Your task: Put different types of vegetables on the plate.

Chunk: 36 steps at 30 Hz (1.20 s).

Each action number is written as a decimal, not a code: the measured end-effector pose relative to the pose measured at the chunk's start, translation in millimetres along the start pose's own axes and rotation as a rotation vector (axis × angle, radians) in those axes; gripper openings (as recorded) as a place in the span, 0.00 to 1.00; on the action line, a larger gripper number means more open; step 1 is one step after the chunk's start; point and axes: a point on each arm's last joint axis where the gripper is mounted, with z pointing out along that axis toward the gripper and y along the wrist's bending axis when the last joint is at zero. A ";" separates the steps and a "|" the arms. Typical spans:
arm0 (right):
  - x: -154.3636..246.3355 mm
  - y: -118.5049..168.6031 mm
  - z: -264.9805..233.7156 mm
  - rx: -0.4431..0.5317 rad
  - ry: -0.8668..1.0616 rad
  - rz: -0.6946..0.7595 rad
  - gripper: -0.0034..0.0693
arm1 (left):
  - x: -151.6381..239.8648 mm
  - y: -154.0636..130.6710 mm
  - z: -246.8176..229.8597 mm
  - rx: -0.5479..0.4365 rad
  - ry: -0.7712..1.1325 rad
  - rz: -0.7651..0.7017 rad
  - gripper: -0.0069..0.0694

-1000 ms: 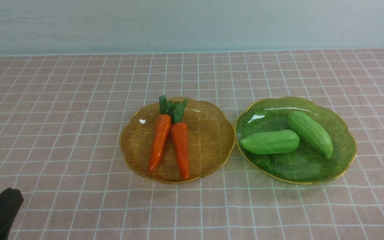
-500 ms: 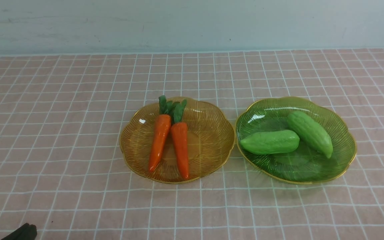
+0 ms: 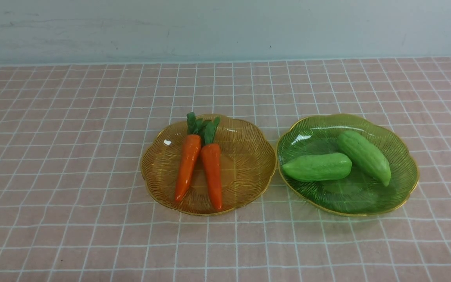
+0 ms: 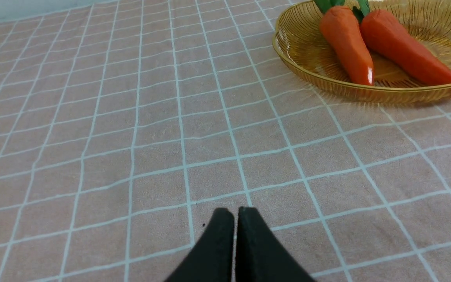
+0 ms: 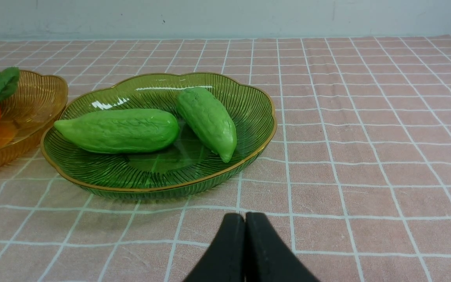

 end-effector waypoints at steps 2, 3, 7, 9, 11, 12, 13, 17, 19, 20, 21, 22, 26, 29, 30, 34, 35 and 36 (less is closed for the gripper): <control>0.0 0.0 0.0 0.000 0.000 0.000 0.03 | 0.1 1.0 0.0 -0.018 0.001 -0.006 0.09; 0.0 0.0 0.0 0.000 0.000 0.000 0.03 | 0.1 1.6 0.0 -0.029 0.002 -0.011 0.09; 0.0 0.0 0.0 0.000 0.000 0.000 0.03 | 0.3 3.4 -0.1 -0.062 0.004 -0.021 0.09; 0.0 0.0 0.0 0.000 0.000 0.000 0.03 | 0.3 3.4 -0.1 -0.062 0.004 -0.021 0.09; 0.0 0.0 0.0 0.000 0.000 0.000 0.03 | 0.3 3.4 -0.1 -0.062 0.004 -0.021 0.09; 0.0 0.0 0.0 0.000 0.000 0.000 0.03 | 0.3 3.4 -0.1 -0.062 0.004 -0.020 0.09; 0.0 0.0 0.0 0.000 0.000 0.000 0.03 | 0.3 3.4 -0.1 -0.062 0.004 -0.020 0.09; 0.0 0.0 0.0 0.000 0.000 0.000 0.03 | 0.3 3.4 -0.1 -0.062 0.004 -0.020 0.09; 0.0 0.0 0.0 0.000 0.000 0.000 0.03 | 0.3 3.4 -0.1 -0.062 0.004 -0.020 0.09; 0.0 0.0 0.0 0.000 0.000 0.000 0.03 | 0.3 3.4 -0.1 -0.062 0.004 -0.020 0.09; 0.0 0.0 0.0 0.000 0.000 0.000 0.03 | 0.3 3.4 -0.1 -0.062 0.004 -0.020 0.09; 0.0 0.0 0.0 0.000 0.000 0.000 0.03 | 0.3 3.4 -0.1 -0.062 0.004 -0.020 0.09; 0.0 0.0 0.0 0.000 0.000 0.000 0.03 | 0.3 3.4 -0.1 -0.062 0.004 -0.020 0.09; 0.0 0.0 0.0 0.000 0.000 0.000 0.03 | 0.3 3.4 -0.1 -0.062 0.004 -0.020 0.09; 0.0 0.0 0.0 0.000 0.000 0.000 0.03 | 0.3 3.4 -0.1 -0.062 0.004 -0.020 0.09; 0.0 0.0 0.0 0.000 0.000 0.000 0.03 | 0.3 3.4 -0.1 -0.062 0.004 -0.020 0.09; 0.0 0.0 0.0 0.000 0.000 0.000 0.03 | 0.3 3.4 -0.1 -0.062 0.004 -0.020 0.09; 0.0 0.0 0.0 0.000 0.000 0.000 0.03 | 0.3 3.4 -0.1 -0.062 0.004 -0.020 0.09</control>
